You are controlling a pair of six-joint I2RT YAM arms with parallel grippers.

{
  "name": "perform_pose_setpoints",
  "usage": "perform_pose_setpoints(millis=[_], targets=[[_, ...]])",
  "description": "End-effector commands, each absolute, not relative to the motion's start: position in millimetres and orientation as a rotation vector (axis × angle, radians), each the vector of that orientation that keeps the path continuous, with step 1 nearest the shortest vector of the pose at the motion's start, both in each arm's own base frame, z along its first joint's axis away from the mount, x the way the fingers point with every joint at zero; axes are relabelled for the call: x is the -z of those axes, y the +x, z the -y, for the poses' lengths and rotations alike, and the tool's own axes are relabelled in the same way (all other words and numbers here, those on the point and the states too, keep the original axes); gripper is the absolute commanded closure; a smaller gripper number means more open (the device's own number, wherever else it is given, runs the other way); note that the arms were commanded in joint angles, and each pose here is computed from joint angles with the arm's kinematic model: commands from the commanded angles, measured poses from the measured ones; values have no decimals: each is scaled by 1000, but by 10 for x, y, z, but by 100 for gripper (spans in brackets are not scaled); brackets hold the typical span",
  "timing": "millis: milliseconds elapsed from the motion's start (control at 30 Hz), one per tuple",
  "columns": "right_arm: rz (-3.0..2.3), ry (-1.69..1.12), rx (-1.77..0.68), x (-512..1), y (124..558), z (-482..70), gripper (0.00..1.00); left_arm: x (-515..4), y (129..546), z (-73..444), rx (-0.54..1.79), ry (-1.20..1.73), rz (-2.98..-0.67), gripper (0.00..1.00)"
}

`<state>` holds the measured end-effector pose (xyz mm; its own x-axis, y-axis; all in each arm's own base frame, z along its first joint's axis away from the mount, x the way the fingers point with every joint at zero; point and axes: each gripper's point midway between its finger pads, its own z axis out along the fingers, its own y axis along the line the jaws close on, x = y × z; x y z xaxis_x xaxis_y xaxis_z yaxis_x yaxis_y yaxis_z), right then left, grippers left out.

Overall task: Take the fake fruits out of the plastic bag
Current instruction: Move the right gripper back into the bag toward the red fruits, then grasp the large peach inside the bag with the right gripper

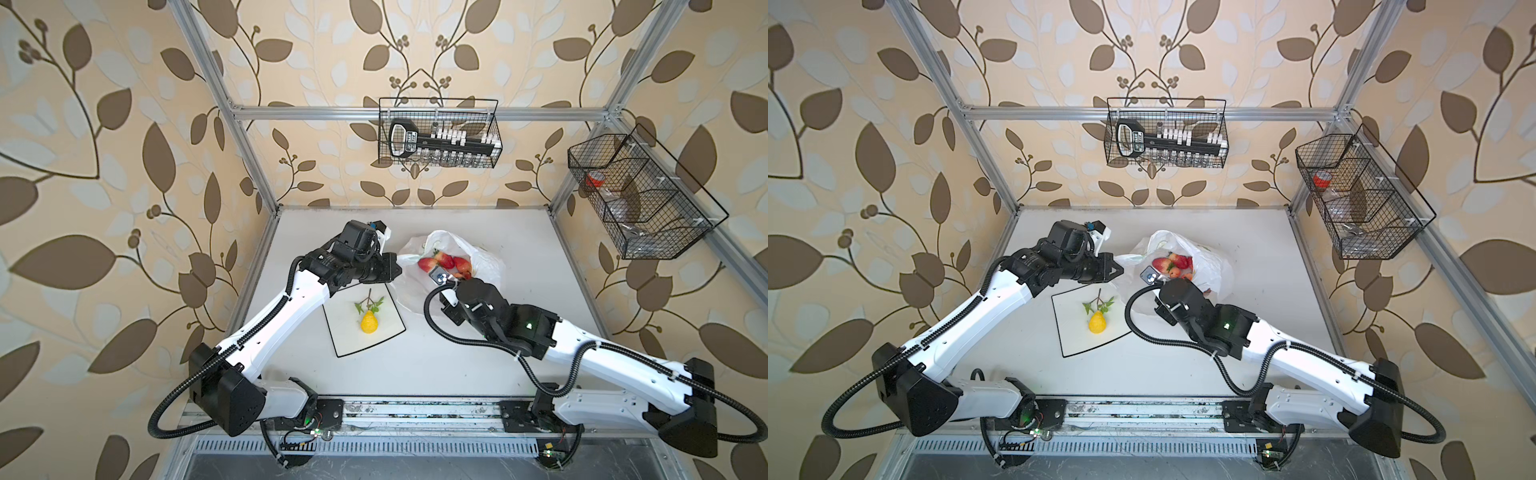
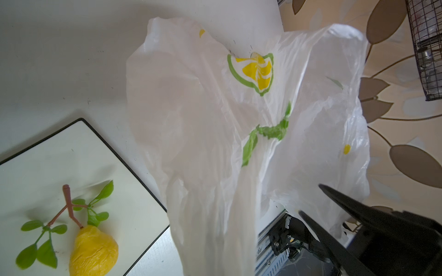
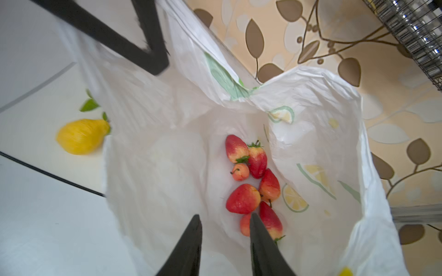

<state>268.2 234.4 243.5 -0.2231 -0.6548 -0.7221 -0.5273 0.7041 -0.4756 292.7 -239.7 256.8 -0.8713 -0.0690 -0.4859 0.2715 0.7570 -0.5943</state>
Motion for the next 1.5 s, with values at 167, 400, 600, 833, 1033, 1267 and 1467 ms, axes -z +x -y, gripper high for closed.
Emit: perform_pose_setpoints(millis=[167,400,600,833,1033,1267,1467], targets=[[-1948,-1101,369,-2012,3122,-2324,65,-2749,2845,2381,1008,142,-2412,100],[-2055,-1107,417,-1498,3237,-2274,66,-2779,2796,2360,1019,133,-2406,100],[-2260,-802,458,-1301,3406,-1955,66,-2784,2758,2348,1031,123,-2404,100],[-2394,-455,495,-1213,3480,-1664,62,-2783,2748,2362,1041,135,-2401,100],[-2500,-192,303,-1022,3469,-1712,51,-2716,2693,2414,1046,134,-2420,100],[-2490,45,177,-954,3654,-1698,44,-2610,2529,2493,1048,135,-2445,100],[-2482,124,146,-871,3824,-1673,39,-2492,2406,2518,1042,138,-2476,100]])
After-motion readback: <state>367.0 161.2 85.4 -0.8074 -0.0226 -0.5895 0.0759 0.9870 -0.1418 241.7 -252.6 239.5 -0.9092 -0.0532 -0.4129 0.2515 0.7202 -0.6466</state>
